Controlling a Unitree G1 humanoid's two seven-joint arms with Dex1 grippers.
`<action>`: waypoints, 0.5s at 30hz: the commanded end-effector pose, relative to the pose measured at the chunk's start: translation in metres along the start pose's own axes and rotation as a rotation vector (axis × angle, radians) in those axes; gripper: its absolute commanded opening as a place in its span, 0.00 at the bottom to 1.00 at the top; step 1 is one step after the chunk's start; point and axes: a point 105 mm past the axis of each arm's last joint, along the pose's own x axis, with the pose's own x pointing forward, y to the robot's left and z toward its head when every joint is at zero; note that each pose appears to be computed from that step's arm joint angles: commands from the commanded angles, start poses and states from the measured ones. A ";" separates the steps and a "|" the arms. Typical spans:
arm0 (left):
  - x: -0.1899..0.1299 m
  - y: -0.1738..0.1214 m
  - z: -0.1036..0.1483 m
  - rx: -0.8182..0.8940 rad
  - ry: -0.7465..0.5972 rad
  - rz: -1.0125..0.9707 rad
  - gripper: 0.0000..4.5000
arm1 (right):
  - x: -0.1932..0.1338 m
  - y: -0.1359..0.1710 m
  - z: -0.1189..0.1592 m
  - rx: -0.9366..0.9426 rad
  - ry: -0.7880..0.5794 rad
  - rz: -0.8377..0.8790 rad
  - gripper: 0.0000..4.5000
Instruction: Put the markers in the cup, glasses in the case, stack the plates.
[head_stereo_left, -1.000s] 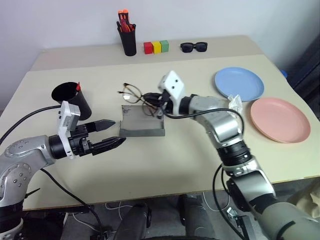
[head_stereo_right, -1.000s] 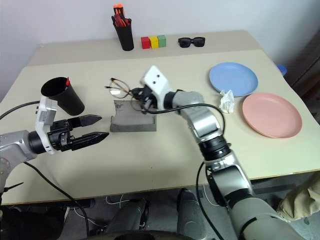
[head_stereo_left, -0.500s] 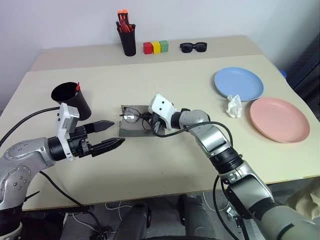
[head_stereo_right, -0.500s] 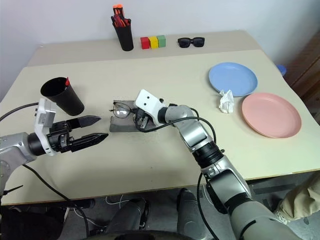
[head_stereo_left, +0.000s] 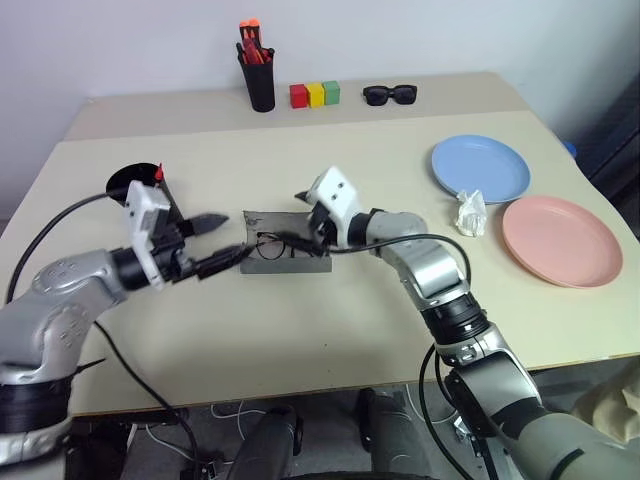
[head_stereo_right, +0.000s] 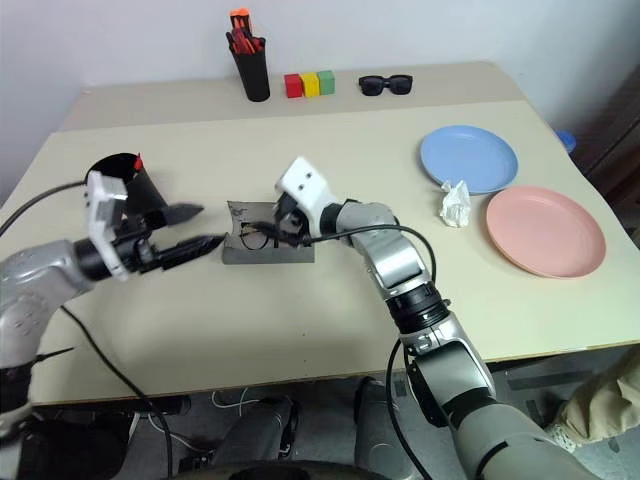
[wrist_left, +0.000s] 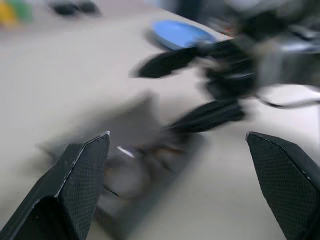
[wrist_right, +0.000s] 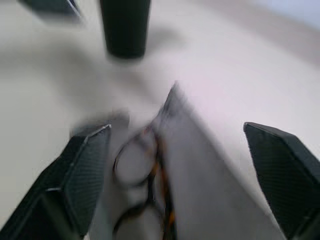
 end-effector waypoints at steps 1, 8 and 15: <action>0.024 0.024 0.018 0.111 -0.054 0.103 0.88 | -0.019 -0.014 0.029 0.060 -0.128 -0.036 1.00; 0.080 0.053 0.024 0.157 -0.022 0.188 0.15 | -0.042 -0.046 0.033 0.035 -0.184 -0.209 1.00; 0.108 0.057 -0.011 0.103 0.220 0.111 0.01 | -0.043 -0.042 0.038 0.038 -0.213 -0.223 1.00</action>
